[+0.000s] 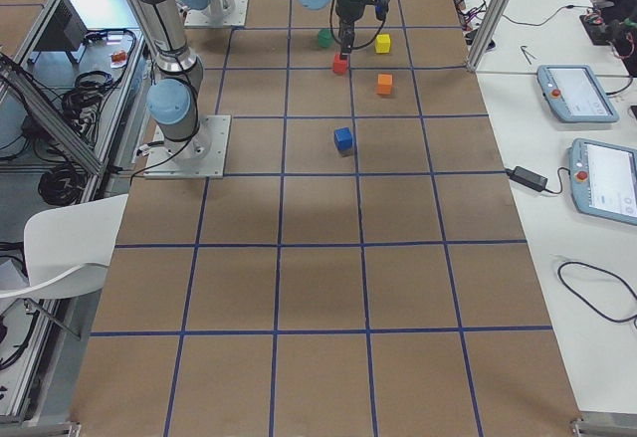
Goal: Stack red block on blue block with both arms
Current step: 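Carry the red cube toward the table center and release it, then move the right gripper over the red cube while the left gripper withdraws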
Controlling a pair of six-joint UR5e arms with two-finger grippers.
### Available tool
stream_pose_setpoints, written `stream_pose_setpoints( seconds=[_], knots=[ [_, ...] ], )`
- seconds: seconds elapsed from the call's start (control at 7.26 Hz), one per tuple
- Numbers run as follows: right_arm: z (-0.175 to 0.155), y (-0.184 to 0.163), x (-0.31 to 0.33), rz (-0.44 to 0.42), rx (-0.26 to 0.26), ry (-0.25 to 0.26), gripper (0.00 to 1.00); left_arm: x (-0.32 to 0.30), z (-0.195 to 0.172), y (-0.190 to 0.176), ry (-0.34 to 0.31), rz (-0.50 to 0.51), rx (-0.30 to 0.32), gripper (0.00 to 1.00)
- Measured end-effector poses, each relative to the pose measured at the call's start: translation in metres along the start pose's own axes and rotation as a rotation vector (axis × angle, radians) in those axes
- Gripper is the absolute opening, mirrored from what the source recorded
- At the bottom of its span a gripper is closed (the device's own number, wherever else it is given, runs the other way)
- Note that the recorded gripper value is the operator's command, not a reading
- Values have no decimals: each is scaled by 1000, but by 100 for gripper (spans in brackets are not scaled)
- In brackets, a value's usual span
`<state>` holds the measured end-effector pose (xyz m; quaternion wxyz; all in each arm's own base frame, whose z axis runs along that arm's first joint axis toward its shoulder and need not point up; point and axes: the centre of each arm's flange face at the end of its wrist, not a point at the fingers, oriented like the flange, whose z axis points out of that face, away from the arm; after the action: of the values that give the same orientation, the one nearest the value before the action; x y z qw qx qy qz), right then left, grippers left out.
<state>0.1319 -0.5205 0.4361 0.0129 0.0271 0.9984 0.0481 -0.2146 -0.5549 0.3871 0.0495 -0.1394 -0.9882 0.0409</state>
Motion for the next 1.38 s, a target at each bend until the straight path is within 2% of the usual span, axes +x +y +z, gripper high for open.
stream_pose_setpoints(
  seconds=[0.14,0.28,0.55,0.83,1.1,1.38],
  knots=[
    [12,-10,-17,61,9,-13,100,-25,-34,15,-4,-17,5,100],
    [25,-18,-47,63,42,-29,100,-45,-66,34,-8,-51,0,100],
    [51,-24,-107,15,91,-47,100,-50,-116,75,-14,-83,-23,100],
    [78,-28,-138,66,89,-52,100,-58,-133,88,-75,-99,-32,100],
    [116,-34,-168,53,67,-52,100,-58,-139,87,-87,-107,-22,100],
    [151,-40,-191,29,45,-75,100,-59,-144,86,-91,-111,-17,100]
  ],
)
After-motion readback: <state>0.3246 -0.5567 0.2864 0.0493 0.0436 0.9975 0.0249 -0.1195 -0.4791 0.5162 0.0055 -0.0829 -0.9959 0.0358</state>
